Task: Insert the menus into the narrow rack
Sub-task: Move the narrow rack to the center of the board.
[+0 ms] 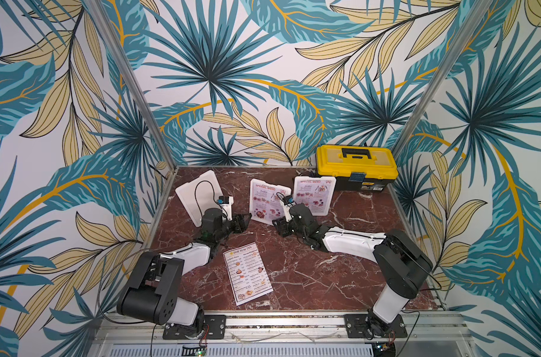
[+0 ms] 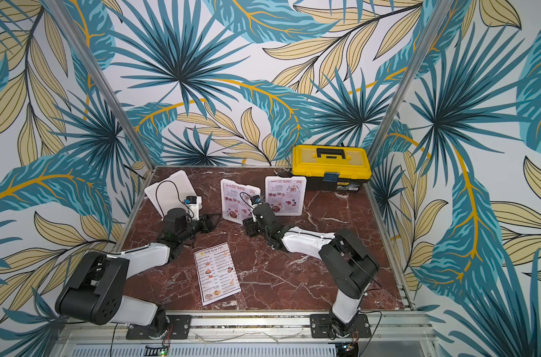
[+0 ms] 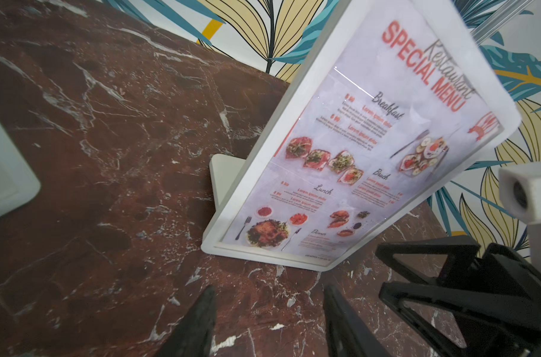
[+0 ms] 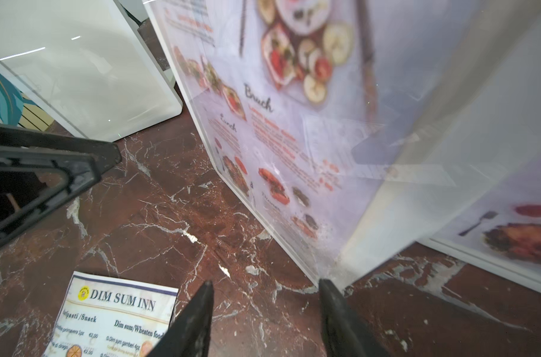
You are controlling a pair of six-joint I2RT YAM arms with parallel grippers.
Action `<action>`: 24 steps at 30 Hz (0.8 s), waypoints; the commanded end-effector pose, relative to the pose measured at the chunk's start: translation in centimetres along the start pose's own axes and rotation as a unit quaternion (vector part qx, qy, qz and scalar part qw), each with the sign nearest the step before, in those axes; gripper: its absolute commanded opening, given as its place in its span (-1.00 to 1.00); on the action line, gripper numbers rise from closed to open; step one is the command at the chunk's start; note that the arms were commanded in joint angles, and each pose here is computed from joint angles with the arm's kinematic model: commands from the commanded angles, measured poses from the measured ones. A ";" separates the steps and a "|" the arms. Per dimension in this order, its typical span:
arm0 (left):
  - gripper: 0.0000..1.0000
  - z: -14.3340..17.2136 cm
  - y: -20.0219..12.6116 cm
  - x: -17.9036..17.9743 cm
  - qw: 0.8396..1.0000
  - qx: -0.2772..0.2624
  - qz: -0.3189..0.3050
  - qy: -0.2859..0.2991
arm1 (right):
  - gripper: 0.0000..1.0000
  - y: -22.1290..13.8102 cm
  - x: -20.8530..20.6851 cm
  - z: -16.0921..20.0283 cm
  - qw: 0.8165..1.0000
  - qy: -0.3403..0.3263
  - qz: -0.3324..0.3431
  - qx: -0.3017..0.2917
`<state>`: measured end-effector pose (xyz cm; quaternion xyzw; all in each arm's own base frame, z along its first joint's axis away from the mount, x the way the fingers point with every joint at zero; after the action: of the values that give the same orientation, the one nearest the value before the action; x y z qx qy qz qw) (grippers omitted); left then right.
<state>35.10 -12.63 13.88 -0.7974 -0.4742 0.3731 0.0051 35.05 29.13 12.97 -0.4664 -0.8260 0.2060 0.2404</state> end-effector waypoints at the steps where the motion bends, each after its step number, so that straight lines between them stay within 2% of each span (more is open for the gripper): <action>1: 0.07 -0.8 1.5 -0.7 1.000 0.008 0.024 -0.013 | 0.10 0.9 0.1 -0.6 1.000 0.010 0.014 -0.003; 9: 0.03 0.2 4.3 0.9 0.998 0.037 0.011 -0.045 | 0.08 3.3 -1.1 0.4 0.999 0.021 0.048 0.013; 17: -0.01 0.4 6.6 2.2 0.996 0.051 0.004 -0.073 | 0.07 5.3 -2.6 0.9 0.997 0.043 0.052 0.028; 24: -0.01 -0.3 8.1 3.6 0.995 0.045 -0.009 -0.092 | 0.07 6.3 -3.5 0.4 0.996 0.057 0.057 0.028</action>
<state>41.14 -14.43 8.50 -0.7537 -0.4607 0.4683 0.0171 40.06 29.05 8.90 -0.5153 -0.7829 0.2131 0.2760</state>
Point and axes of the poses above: each gripper's point midway between its finger pads, its own y axis out along the fingers, its own x axis along the line the jaws close on, z = x × y, the point moved 4 cm from there along -y, back along the fingers, and after that the axes turned 2 degrees about -y, right-handed, at the moved point
